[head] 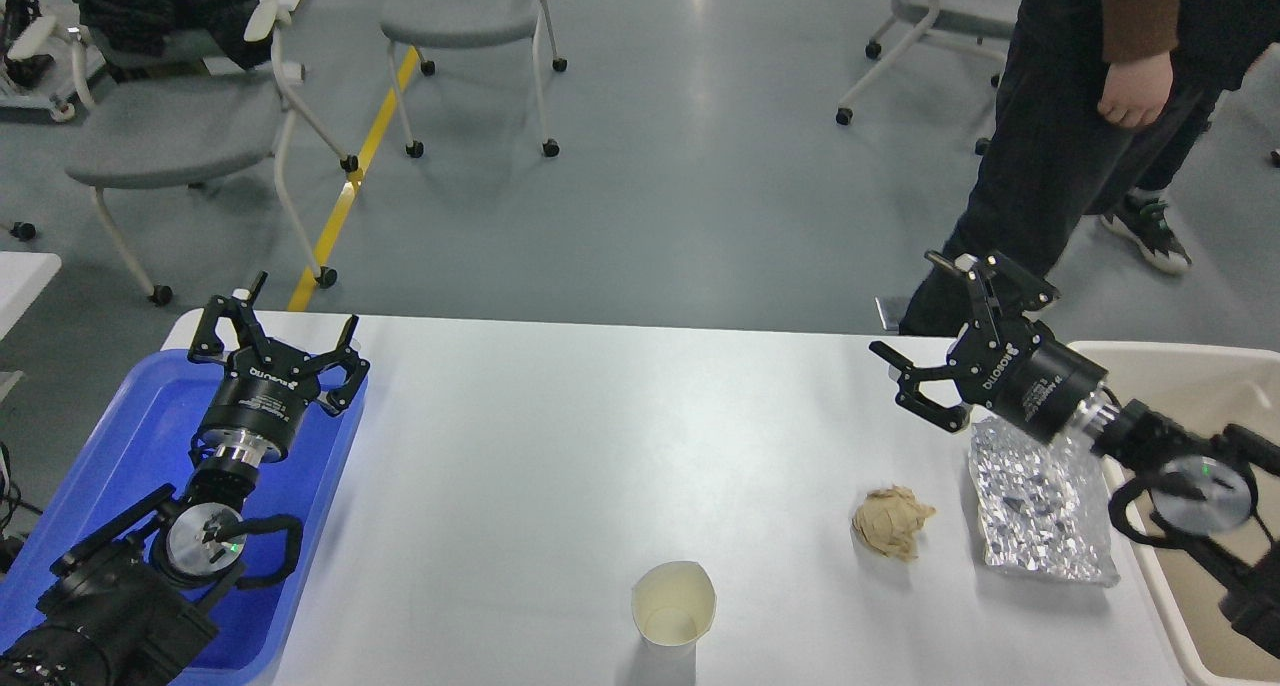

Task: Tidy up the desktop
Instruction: 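Lift the right gripper up from beside the foil wrapper, then swing the right gripper over the table toward the pale yellow cup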

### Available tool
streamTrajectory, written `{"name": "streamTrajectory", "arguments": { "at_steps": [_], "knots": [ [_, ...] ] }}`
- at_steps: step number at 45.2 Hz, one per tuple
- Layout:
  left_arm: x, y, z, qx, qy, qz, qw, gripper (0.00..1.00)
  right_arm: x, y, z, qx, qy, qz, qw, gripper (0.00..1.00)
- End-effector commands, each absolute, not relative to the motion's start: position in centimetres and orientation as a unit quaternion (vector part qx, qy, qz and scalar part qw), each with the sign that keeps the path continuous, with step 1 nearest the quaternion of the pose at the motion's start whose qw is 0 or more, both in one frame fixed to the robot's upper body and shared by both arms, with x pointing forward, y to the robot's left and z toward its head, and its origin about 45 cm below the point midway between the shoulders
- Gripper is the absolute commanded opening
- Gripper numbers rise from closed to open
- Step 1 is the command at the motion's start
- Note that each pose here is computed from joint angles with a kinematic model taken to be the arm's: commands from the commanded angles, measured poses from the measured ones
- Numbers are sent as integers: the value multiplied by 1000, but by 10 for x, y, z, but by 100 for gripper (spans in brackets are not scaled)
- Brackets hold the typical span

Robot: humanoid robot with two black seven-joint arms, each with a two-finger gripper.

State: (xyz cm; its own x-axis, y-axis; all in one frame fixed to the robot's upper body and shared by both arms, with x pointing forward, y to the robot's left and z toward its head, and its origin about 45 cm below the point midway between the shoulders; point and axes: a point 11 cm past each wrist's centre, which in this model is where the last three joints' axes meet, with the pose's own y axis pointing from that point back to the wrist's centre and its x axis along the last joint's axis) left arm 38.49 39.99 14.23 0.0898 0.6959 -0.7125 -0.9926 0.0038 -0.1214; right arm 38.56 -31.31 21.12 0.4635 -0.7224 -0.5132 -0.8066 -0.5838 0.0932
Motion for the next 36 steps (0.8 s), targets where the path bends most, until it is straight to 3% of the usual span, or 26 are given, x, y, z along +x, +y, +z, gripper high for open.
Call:
{"name": "streamTrajectory", "arguments": {
  "at_steps": [1, 14, 36],
  "knots": [
    [385, 400, 142, -314, 236, 632, 668, 100, 377, -276, 267, -892, 413, 180, 29, 100],
    [385, 400, 142, -315, 236, 632, 668, 100, 371, -238, 283, -913, 384, 125, -56, 100],
    [385, 399, 143, -314, 236, 631, 669, 100, 404, -168, 334, -887, 394, 22, -241, 100]
  ]
}}
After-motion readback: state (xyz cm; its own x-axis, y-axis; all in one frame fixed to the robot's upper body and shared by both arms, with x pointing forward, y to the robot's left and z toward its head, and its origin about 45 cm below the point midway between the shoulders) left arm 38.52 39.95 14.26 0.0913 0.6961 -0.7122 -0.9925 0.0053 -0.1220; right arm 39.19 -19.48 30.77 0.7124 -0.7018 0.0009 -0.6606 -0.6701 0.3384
